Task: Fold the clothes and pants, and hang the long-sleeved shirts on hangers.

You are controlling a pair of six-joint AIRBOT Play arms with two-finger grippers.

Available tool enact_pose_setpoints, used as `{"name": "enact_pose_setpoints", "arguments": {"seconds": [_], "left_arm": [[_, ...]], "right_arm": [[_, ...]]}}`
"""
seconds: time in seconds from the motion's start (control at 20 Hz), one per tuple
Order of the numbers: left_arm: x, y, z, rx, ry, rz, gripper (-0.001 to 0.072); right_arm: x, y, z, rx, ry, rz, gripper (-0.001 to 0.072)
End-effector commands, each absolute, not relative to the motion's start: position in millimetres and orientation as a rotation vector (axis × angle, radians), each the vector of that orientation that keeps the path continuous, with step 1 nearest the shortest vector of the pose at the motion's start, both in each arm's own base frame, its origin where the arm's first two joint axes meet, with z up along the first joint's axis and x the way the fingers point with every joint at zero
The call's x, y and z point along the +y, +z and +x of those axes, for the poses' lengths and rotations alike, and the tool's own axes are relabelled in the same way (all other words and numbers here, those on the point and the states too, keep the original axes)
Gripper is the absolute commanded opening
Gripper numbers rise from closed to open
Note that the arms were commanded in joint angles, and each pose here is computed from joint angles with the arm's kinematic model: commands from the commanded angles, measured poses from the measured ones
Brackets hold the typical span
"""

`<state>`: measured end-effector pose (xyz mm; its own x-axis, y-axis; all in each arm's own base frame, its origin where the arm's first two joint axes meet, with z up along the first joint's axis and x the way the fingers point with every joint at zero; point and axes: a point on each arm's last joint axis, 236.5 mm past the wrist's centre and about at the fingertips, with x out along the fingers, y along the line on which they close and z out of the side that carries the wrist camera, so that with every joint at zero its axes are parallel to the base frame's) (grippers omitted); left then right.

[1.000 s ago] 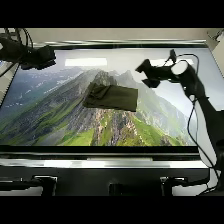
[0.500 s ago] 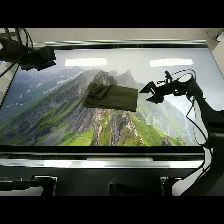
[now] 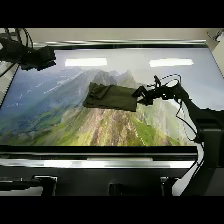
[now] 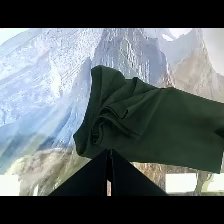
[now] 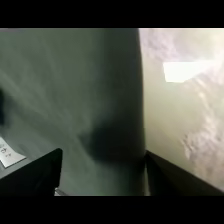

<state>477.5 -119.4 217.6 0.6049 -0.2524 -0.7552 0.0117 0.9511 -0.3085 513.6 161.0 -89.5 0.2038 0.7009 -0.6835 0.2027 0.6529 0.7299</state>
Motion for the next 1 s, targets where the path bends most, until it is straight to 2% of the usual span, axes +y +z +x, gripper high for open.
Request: {"name": "enact_pose_setpoints", "arguments": {"seconds": [0.0, 0.05, 0.1, 0.15, 0.2, 0.25, 0.4, 0.6, 0.85, 0.95], "left_arm": [[-119, 218, 478, 0.911, -0.155, -0.286, 0.0014], [-119, 218, 478, 0.911, -0.155, -0.286, 0.0014], [-119, 218, 478, 0.911, -0.155, -0.286, 0.0014], [-119, 218, 478, 0.911, -0.155, -0.286, 0.0014], [-119, 218, 478, 0.911, -0.155, -0.286, 0.0014], [-119, 218, 478, 0.911, -0.154, -0.286, 0.0014], [-119, 218, 477, 0.910, -0.155, -0.286, 0.0014], [-119, 218, 477, 0.910, -0.155, -0.286, 0.0014], [-119, 218, 477, 0.910, -0.155, -0.288, 0.0014], [-120, 218, 477, 0.911, -0.158, -0.289, 0.0014]], "right_arm": [[177, -101, 521, 1.328, 0.394, 0.820, 0.0532], [180, -102, 521, 1.326, 0.393, 0.816, 0.0485], [182, -104, 522, 1.322, 0.393, 0.810, 0.0406], [185, -104, 524, 1.313, 0.392, 0.807, 0.0275], [188, -101, 526, 1.302, 0.397, 0.815, 0.0101], [191, -95, 529, 1.279, 0.414, 0.828, 0.0028], [186, -65, 546, 1.185, 0.417, 0.862, 0.0026], [145, 3, 582, 1.037, 0.361, 0.922, 0.0025], [43, 101, 626, 0.831, 0.181, 0.907, 0.0025], [-7, 130, 633, 0.739, 0.091, 0.959, 0.0024]]}}
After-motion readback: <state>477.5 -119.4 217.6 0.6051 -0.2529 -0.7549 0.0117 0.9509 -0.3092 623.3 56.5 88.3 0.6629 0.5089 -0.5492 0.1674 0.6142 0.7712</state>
